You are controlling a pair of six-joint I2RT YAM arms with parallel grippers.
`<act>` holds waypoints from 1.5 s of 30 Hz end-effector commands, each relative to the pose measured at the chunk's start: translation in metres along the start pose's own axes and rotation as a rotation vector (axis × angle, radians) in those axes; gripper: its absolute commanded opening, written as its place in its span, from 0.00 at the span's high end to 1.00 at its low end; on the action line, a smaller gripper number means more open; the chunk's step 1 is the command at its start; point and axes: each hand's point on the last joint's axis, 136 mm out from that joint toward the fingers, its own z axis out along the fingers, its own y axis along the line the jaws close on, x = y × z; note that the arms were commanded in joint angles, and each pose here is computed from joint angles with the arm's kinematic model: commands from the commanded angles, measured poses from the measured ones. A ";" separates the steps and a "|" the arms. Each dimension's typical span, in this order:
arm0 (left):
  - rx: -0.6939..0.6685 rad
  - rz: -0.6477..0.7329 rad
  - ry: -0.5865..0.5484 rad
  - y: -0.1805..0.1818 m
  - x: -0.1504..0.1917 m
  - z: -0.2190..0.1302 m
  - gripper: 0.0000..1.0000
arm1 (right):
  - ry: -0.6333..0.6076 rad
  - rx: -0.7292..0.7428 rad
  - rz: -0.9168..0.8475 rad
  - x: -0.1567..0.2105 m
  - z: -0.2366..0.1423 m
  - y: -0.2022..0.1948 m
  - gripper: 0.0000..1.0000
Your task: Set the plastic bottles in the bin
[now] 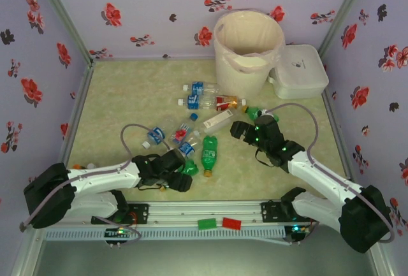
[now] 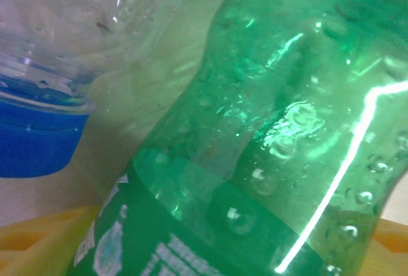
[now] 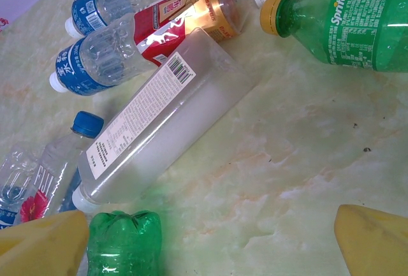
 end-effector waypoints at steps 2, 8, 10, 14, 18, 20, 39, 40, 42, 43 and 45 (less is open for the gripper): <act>0.001 0.034 0.001 -0.002 0.001 0.007 0.26 | -0.030 -0.032 0.012 -0.011 -0.002 0.013 0.00; 0.018 0.044 -0.020 -0.006 -0.003 0.000 0.44 | -0.029 -0.029 0.010 -0.011 -0.001 0.013 0.00; 0.035 0.043 -0.041 -0.009 -0.007 -0.005 0.50 | -0.027 -0.026 0.010 -0.010 -0.001 0.012 0.00; 0.079 0.036 -0.103 -0.020 -0.021 -0.022 0.55 | -0.025 -0.018 0.011 -0.009 0.000 0.010 0.01; 0.108 0.031 -0.225 -0.030 -0.049 -0.052 0.61 | -0.033 0.003 0.015 -0.009 0.000 0.005 0.00; 0.113 0.027 -0.299 -0.033 -0.066 -0.069 0.65 | -0.038 0.028 0.020 -0.010 -0.001 0.001 0.00; 0.182 0.171 -0.953 -0.079 -0.325 -0.231 1.00 | -0.103 0.139 0.086 -0.024 -0.035 -0.040 0.00; 0.190 0.189 -0.969 -0.084 -0.338 -0.237 1.00 | -0.104 0.153 0.090 -0.023 -0.036 -0.043 0.01; 0.200 0.229 -0.994 -0.094 -0.366 -0.246 1.00 | -0.101 0.161 0.087 -0.022 -0.036 -0.045 0.00; 0.200 0.240 -0.994 -0.096 -0.378 -0.245 1.00 | -0.098 0.160 0.085 -0.022 -0.036 -0.045 0.00; 0.207 0.262 -1.009 -0.104 -0.405 -0.252 1.00 | -0.092 0.158 0.079 -0.020 -0.036 -0.045 0.01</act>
